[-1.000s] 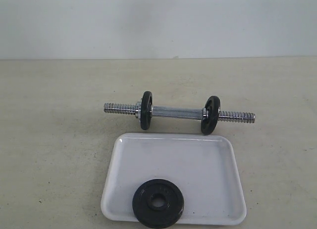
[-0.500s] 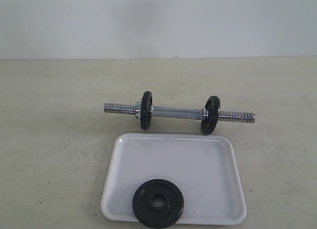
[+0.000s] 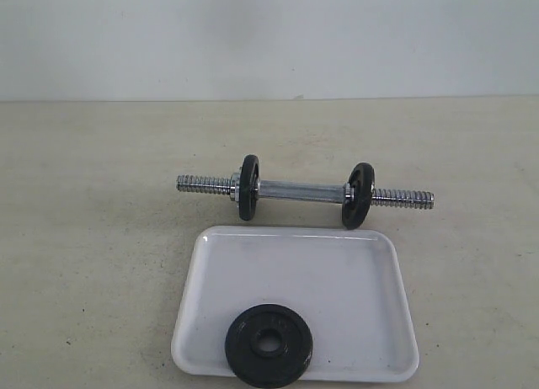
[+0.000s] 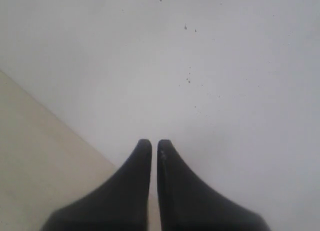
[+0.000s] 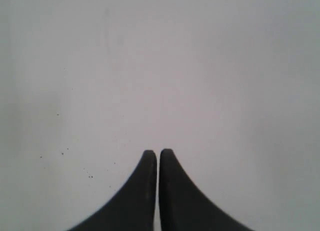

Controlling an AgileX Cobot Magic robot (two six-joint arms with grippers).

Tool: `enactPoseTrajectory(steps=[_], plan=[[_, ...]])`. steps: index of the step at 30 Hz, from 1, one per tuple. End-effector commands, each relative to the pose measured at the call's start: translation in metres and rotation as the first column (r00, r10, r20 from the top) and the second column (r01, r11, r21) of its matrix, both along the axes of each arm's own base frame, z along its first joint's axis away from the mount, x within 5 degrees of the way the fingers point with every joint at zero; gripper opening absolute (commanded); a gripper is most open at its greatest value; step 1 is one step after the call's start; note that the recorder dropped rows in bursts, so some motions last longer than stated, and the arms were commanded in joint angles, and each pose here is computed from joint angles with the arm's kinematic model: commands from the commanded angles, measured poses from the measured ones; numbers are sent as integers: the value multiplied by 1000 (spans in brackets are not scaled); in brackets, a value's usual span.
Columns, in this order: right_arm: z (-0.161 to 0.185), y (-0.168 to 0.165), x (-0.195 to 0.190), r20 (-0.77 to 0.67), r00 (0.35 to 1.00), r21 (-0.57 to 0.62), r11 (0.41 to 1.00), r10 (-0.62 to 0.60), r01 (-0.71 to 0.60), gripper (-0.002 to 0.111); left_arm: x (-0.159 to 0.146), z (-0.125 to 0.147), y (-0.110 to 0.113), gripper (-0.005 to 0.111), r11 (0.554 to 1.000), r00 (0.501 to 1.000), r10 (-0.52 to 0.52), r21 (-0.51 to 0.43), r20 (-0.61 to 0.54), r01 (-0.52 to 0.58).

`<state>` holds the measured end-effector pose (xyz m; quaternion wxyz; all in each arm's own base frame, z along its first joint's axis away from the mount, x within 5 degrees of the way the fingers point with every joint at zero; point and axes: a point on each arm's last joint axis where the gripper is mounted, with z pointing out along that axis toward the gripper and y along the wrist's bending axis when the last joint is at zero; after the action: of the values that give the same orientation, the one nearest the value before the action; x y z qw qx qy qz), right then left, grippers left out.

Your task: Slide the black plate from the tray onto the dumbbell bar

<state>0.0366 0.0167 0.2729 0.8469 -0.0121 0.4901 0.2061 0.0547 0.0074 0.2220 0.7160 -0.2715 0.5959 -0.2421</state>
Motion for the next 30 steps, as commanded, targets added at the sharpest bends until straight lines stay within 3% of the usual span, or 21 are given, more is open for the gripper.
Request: enactPoseTrajectory(steps=[1, 3, 7, 11, 13, 16, 20, 22, 25, 27, 30], plan=[[27, -2, -8, 9, 996, -112, 990, -85, 85, 0, -5, 22, -4, 4, 991, 999, -29, 135, 33, 24], [42, -8, -13, -21, 987, -130, 980, -158, 154, 0, -14, 53, -7, 4, 947, 996, -25, 321, 89, -5], [50, -7, -18, 25, 983, -184, 966, -182, 183, 0, -30, 91, -7, 4, 855, 976, 25, 501, 215, -132], [55, -4, -21, 77, 985, -191, 968, -152, 165, 0, -50, 126, -8, 4, 754, 945, 45, 610, 324, -244], [58, -2, -24, 112, 988, -164, 979, -103, 120, 0, -58, 137, -9, 4, 736, 941, 28, 630, 338, -249], [66, 10, -27, 212, 977, -201, 979, 32, 12, 0, -67, 148, -12, 4, 734, 943, -15, 645, 331, -214], [75, 33, -38, 387, 872, -362, 919, 300, -155, 0, -78, 162, -13, 4, 808, 920, -56, 559, 388, -186], [77, 38, -36, 398, 839, -406, 891, 371, -201, 0, -83, 168, -12, 4, 832, 905, -57, 521, 421, -190], [77, 45, -24, 315, 876, -551, 822, 365, -145, 0, -87, 173, -12, 4, 837, 895, -57, 510, 442, -198], [76, 47, -10, 235, 925, -677, 733, 298, -65, 0, -89, 175, -12, 4, 832, 893, -56, 516, 447, -206], [79, 42, 7, 168, 973, -759, 651, 158, 26, 0, -88, 174, -13, 4, 766, 897, -42, 591, 440, -253]])
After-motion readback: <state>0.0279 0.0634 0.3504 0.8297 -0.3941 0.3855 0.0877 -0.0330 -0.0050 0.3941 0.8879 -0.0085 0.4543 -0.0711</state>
